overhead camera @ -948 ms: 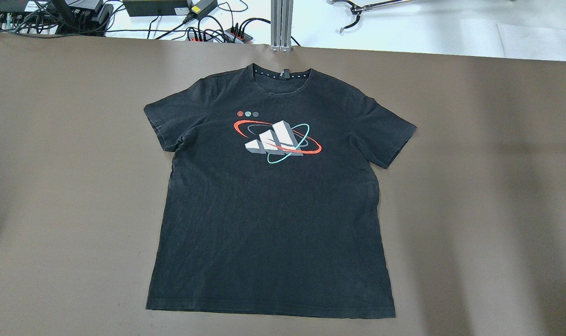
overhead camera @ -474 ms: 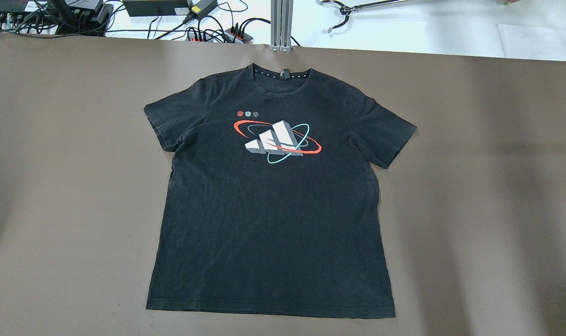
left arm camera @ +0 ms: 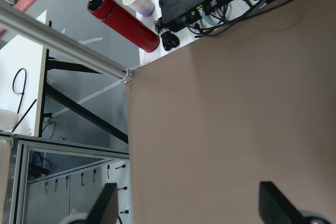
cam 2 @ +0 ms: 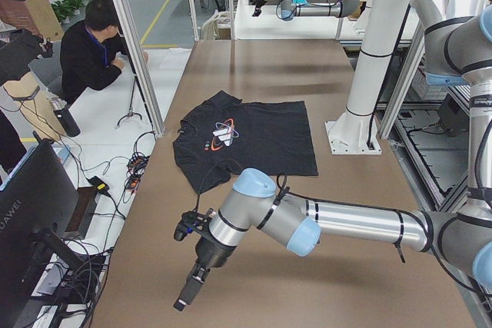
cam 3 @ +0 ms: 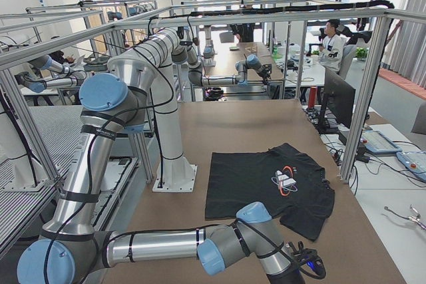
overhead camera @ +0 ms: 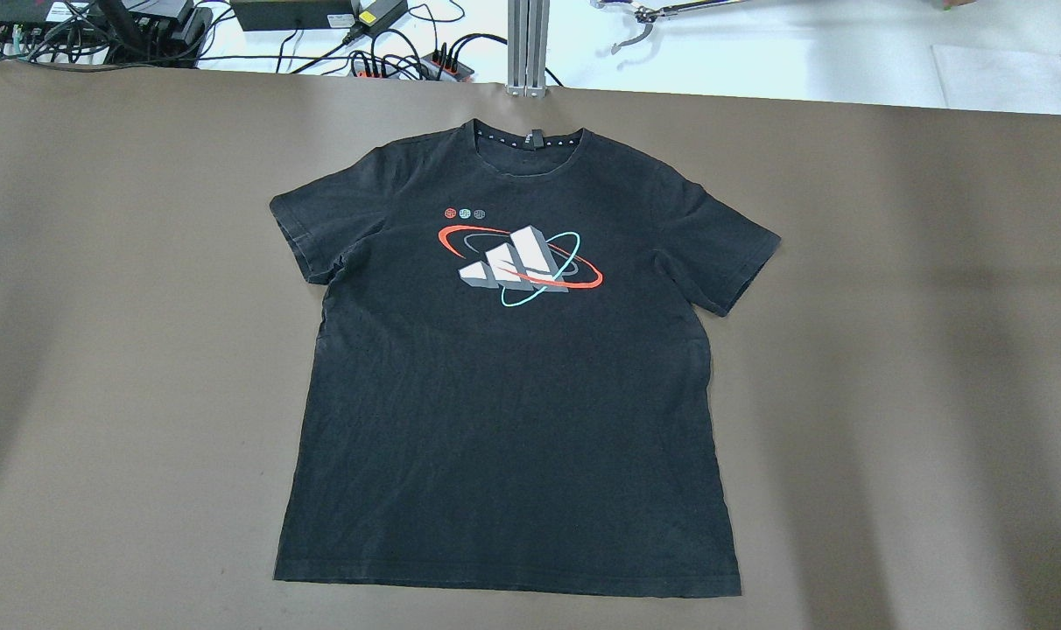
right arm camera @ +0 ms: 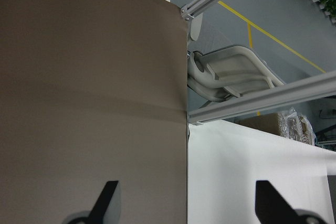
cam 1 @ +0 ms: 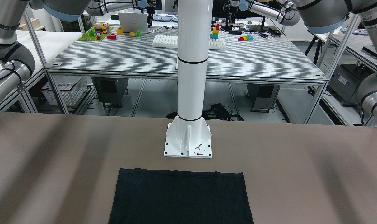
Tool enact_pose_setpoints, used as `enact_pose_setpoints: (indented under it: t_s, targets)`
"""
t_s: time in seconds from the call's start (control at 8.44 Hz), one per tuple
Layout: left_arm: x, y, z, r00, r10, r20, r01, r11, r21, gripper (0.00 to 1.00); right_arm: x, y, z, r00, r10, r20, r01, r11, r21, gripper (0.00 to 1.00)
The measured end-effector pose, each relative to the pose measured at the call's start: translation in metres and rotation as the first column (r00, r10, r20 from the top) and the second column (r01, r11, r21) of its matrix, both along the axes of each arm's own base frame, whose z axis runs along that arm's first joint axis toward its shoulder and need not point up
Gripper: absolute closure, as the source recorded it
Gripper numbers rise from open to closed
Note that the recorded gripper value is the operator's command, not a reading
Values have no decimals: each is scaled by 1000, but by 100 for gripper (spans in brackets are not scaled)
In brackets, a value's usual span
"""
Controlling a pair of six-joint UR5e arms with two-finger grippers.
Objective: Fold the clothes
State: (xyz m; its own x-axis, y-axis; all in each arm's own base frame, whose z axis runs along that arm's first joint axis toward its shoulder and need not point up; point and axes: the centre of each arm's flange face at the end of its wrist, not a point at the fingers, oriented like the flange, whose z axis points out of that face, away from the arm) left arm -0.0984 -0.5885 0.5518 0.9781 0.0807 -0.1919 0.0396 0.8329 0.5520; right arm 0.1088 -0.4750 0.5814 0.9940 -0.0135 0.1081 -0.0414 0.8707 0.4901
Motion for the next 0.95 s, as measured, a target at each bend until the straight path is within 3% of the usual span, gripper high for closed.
enact_pose_setpoints:
  t_s: [0.24, 0.47, 0.71, 0.95]
  targets:
    - [44, -53, -9, 995, 87, -43, -87, 996, -1, 5, -48, -63, -7, 997, -82, -2, 82, 996, 35, 6]
    - [71, -90, -19, 979, 149, -139, -150, 989, 5, 5, -111, -128, -10, 991, -130, 25, 129, 991, 32, 6]
    - [106, -111, -28, 954, 170, -247, -174, 985, 5, 5, -172, -168, -29, 990, -91, 103, 89, 996, 27, 8]
    - [159, -126, -36, 923, 167, -348, -175, 984, 7, 5, -239, -187, -58, 976, -23, 215, 20, 1000, 19, 8]
